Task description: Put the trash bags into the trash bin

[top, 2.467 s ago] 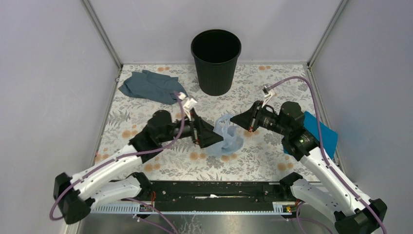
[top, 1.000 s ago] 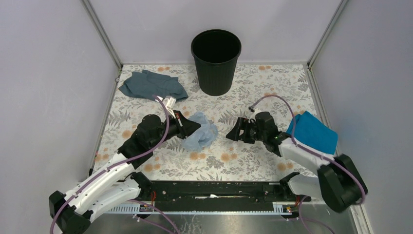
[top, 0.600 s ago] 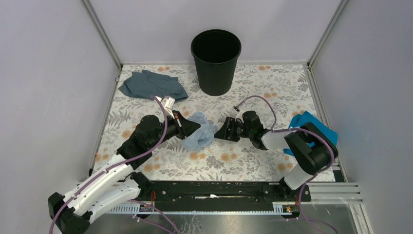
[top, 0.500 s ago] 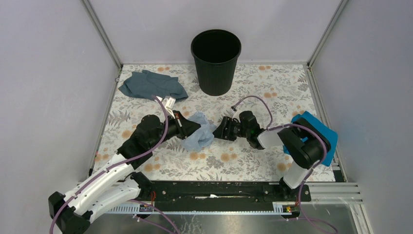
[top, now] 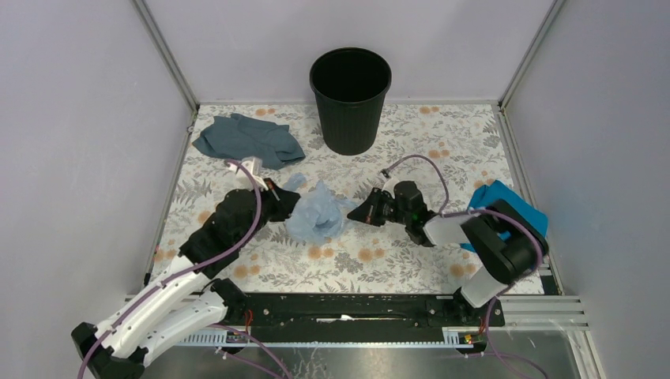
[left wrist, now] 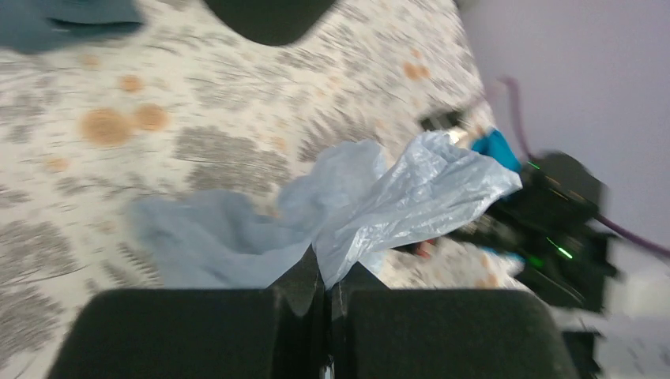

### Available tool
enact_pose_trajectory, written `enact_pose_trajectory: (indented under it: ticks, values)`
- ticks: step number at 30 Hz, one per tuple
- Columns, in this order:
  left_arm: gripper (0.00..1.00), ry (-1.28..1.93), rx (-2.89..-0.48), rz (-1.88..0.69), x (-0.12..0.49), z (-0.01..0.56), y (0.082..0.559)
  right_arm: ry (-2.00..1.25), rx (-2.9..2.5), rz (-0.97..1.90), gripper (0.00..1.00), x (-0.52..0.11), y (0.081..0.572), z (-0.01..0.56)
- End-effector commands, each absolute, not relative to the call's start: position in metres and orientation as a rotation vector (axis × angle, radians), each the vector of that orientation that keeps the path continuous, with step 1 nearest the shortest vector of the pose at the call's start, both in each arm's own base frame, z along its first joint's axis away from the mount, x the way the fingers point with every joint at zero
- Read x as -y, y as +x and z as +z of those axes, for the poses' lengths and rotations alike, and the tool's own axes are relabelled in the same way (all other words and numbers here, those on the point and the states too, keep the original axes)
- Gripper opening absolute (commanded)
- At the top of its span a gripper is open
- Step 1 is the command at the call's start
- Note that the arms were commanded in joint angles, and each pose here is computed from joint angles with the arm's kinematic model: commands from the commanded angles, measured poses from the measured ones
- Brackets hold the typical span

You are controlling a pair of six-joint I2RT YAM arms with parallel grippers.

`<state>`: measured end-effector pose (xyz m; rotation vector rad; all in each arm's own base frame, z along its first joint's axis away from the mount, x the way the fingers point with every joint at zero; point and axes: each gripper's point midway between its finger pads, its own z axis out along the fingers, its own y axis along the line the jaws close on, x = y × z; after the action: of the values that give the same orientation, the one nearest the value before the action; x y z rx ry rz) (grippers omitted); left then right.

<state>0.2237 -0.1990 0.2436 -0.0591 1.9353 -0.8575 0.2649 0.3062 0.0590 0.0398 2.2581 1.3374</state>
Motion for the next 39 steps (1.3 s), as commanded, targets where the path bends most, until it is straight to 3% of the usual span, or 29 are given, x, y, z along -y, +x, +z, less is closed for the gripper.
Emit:
enact_pose_trajectory:
  ticks: [1,3,5,7,9,11,13,14,16,20,23,26,30,34,36,39]
  values:
    - [0.0,-0.379,-1.882,-0.542,0.134,0.222,0.245,0.034,-2.351,1.317,0.0,-0.295,0.24,0.073]
    - [0.0,-0.37,-1.863,-0.612,0.145,0.229,0.247,-0.048,-2.41,1.204,0.0,-0.289,0.245,0.081]
    - [0.0,-0.265,-1.798,-0.673,0.163,0.274,0.256,-0.124,-2.428,0.982,0.0,-0.277,0.268,0.114]
    - [0.0,-0.169,-1.703,-0.639,0.166,0.359,0.265,-0.213,-2.341,0.848,0.0,-0.27,0.289,0.195]
    - [0.0,-0.033,-1.584,-0.664,0.169,0.459,0.257,-0.293,-2.099,0.83,0.0,-0.273,0.289,0.316]
    - [0.0,0.117,-1.409,-0.793,0.177,0.541,0.226,-0.348,-1.805,0.9,0.0,-0.273,0.261,0.427]
    - [0.0,0.214,-1.176,-0.946,0.175,0.592,0.182,-0.333,-1.61,1.016,0.0,-0.262,0.232,0.49]
    - [0.0,0.237,-1.12,-0.983,0.174,0.588,0.171,-0.313,-1.583,1.026,0.0,-0.256,0.228,0.496]
    - [0.0,0.157,-1.148,-0.957,0.169,0.541,0.184,-0.304,-1.645,1.002,0.0,-0.256,0.231,0.454]
    - [0.0,-0.114,-1.676,-0.672,0.159,0.322,0.247,-0.217,-1.941,0.89,0.0,-0.255,0.244,0.281]
    - [0.0,-0.128,-1.84,-0.676,0.165,0.247,0.239,-0.188,-2.141,0.891,0.0,-0.255,0.229,0.19]
    - [0.0,-0.071,-1.703,-0.766,0.173,0.295,0.237,-0.24,-2.068,0.874,0.0,-0.258,0.238,0.224]
    - [0.0,0.178,-1.479,-0.913,0.207,0.445,0.227,-0.374,-1.875,0.864,0.0,-0.273,0.257,0.352]
    - [0.0,0.438,-1.248,-1.15,0.235,0.552,0.177,-0.476,-1.623,1.003,0.0,-0.276,0.228,0.468]
    - [0.0,0.376,-1.213,-1.137,0.224,0.545,0.177,-0.501,-1.576,1.031,0.0,-0.271,0.215,0.455]
    - [0.0,0.148,-1.513,-0.944,0.214,0.418,0.232,-0.442,-1.72,0.95,0.0,-0.265,0.227,0.35]
